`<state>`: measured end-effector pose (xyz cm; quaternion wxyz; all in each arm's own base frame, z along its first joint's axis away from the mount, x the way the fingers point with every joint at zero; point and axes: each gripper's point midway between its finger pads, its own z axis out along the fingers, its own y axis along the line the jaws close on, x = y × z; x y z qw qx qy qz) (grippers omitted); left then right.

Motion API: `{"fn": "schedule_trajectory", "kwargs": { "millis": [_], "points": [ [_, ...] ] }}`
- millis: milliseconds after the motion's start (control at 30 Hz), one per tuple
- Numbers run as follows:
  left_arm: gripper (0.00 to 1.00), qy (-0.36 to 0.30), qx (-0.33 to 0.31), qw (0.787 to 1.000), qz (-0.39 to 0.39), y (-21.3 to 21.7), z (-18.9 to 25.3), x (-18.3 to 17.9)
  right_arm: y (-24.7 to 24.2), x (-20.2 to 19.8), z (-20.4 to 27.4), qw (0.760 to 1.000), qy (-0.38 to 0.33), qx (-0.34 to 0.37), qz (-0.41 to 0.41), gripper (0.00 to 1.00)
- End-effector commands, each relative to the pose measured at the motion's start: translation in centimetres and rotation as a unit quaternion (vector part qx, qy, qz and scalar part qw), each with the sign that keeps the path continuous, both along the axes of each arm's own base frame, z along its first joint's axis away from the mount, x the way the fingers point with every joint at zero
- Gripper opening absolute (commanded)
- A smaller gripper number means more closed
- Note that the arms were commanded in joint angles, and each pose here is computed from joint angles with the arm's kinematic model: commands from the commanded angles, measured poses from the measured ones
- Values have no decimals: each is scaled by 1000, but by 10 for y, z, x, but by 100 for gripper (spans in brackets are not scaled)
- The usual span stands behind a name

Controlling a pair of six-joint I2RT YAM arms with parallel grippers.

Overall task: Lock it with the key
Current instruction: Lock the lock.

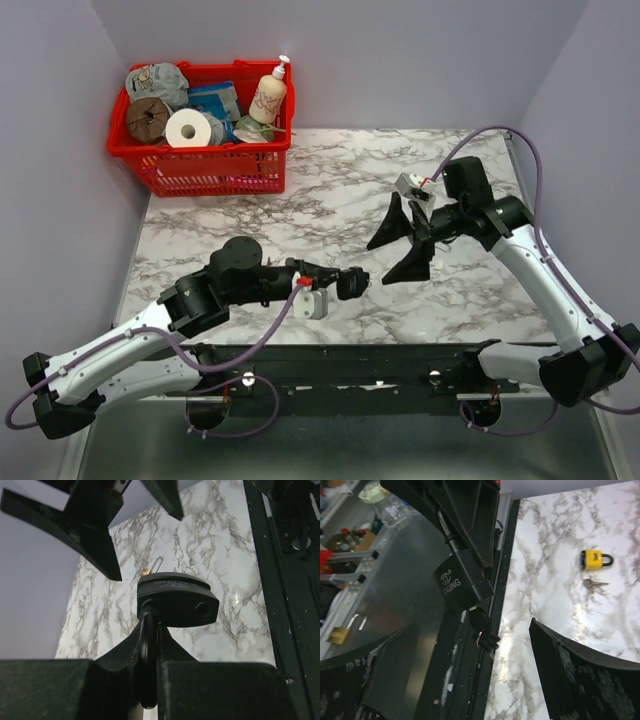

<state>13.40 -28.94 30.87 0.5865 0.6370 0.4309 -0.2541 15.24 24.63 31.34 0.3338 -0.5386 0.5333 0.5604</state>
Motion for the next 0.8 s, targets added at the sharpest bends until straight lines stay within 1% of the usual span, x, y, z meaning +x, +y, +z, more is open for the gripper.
{"fn": "schedule_trajectory", "kwargs": {
  "millis": [0,67,100,233,400,500,567,600,667,700,767],
  "points": [
    [0,-196,-41,973,-113,-4,31,-33,8,-29,8,996,61,13,66,100],
    [0,-227,-41,964,-136,-5,26,-41,14,-37,2,994,66,5,84,100],
    [0,-264,-38,952,-149,-6,26,-44,19,-46,-3,993,67,0,101,100],
    [0,-313,-31,932,-182,-6,20,-53,29,-57,-16,990,66,-10,126,100],
    [0,-329,-24,926,-182,-6,19,-51,36,-72,-22,985,72,-18,155,100],
    [0,-336,-26,923,-183,-7,21,-51,42,-77,-37,984,68,-34,159,98],
    [0,-340,-26,922,-183,-7,21,-51,44,-78,-43,984,76,-41,158,95],
    [0,-340,-26,922,-182,-7,20,-50,47,-78,-44,983,79,-43,159,90],
    [0,-341,-22,922,-180,-7,20,-49,48,-79,-47,982,86,-48,161,84],
    [0,-341,-22,923,-177,-7,21,-48,49,-80,-47,982,87,-50,162,79],
    [0,-337,-18,924,-177,-6,19,-48,50,-78,-47,983,82,-53,157,74]
  ]
}}
